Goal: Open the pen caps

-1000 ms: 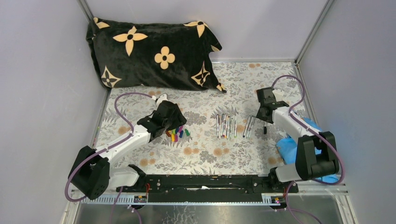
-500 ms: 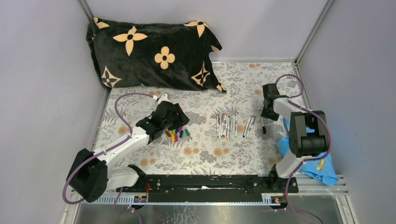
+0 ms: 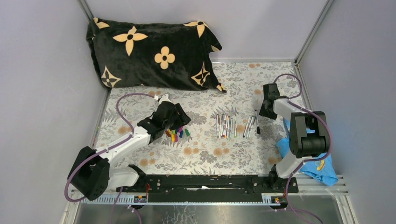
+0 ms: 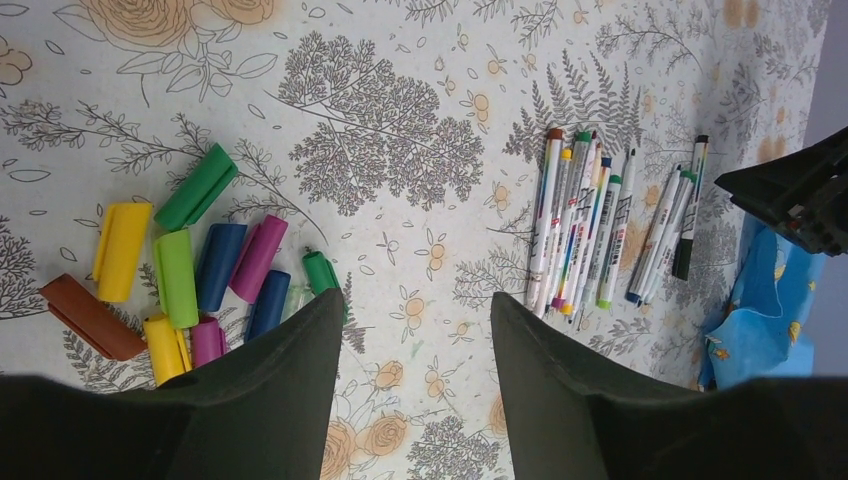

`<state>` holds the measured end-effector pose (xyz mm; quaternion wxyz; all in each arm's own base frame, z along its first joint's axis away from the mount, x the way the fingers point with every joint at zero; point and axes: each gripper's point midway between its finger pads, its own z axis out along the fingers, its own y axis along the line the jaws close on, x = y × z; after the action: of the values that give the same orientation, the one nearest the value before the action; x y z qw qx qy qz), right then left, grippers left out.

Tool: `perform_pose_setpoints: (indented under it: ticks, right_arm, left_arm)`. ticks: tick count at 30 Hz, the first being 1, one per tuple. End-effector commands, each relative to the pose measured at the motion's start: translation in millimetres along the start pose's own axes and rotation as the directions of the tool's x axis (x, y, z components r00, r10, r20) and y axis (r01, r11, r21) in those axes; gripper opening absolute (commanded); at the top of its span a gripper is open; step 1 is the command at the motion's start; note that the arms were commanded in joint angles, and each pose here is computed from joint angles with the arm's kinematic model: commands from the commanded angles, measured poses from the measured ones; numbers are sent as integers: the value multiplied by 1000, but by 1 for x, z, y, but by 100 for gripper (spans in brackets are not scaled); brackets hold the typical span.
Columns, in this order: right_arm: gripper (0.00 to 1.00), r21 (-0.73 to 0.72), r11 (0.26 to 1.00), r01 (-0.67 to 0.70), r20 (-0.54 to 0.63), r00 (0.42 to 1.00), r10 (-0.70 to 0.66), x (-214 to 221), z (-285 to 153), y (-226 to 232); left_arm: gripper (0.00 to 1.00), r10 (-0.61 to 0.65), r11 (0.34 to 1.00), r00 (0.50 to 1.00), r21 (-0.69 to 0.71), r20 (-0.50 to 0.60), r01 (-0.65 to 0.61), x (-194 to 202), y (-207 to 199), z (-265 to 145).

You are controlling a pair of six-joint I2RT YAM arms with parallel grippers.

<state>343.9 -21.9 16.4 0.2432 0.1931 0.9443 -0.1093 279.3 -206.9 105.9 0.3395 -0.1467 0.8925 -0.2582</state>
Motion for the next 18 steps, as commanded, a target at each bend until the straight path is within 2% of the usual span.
perform_pose_setpoints:
  ticks: [1, 5, 18]
  right_arm:
    - [46, -156, 988, 14, 87, 996, 0, -28, -24, 25]
    - [47, -195, 980, 41, 109, 994, -20, -39, -36, 34]
    - [48, -282, 951, 124, 23, 992, -122, -27, -19, 62]
  left_arm:
    - [62, -6, 999, 1000, 42, 9, 6, 1, -8, 4]
    - [62, -9, 999, 1000, 43, 3, 9, 4, -9, 5]
    - [62, -15, 999, 1000, 39, -3, 15, 8, -10, 8]
